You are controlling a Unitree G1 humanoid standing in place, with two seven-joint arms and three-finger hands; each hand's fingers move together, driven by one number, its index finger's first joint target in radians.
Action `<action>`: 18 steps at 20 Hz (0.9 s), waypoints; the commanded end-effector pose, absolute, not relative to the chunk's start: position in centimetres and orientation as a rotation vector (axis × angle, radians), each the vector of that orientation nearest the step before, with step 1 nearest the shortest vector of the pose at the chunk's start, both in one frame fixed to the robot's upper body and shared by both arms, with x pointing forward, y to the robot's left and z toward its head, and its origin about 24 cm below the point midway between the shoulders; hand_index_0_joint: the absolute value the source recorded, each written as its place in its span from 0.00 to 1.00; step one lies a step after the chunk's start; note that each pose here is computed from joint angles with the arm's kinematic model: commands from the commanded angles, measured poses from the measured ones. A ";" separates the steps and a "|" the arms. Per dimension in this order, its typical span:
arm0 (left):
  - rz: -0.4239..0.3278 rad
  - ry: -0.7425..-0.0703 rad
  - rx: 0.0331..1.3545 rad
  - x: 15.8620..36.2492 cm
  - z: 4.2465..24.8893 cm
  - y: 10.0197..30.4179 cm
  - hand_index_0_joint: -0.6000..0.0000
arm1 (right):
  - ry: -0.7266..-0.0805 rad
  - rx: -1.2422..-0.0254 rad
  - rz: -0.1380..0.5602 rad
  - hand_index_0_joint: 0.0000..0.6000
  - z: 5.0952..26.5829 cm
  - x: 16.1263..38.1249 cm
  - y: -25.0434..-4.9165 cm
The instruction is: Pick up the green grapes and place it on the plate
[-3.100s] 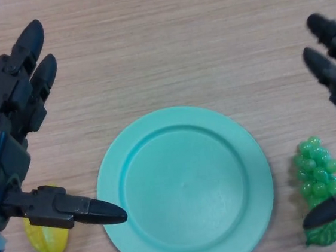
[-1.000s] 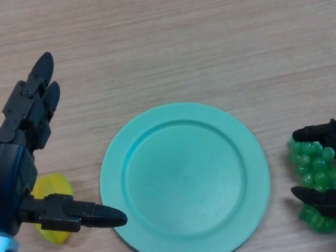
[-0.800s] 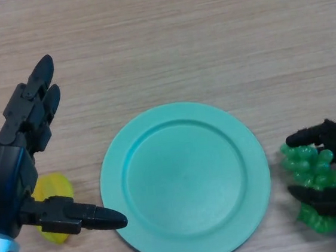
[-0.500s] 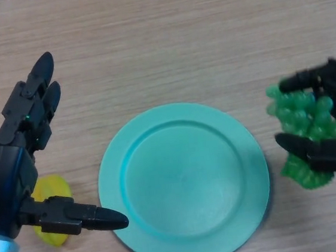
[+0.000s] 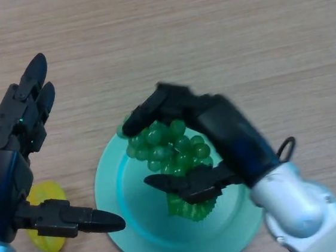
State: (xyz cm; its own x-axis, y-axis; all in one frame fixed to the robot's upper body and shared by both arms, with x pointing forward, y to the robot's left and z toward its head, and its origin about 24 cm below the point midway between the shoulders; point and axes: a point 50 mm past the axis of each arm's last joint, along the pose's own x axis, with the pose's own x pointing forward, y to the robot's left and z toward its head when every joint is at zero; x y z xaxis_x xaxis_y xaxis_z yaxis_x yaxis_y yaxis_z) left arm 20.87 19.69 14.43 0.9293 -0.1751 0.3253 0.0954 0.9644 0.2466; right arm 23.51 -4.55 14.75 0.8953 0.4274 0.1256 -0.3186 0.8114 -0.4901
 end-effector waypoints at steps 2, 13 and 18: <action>-0.068 -0.574 0.262 19.6 17.3 20.8 1.00 | -0.478 -0.505 0.377 0.25 18.7 23.1 -4.5; -0.058 -0.574 0.269 19.5 17.3 21.0 1.00 | -0.547 -0.396 0.370 0.00 21.3 21.5 -9.6; -0.066 -0.584 0.286 19.4 17.9 21.0 1.00 | -0.528 -0.249 0.344 0.00 21.7 19.9 -14.8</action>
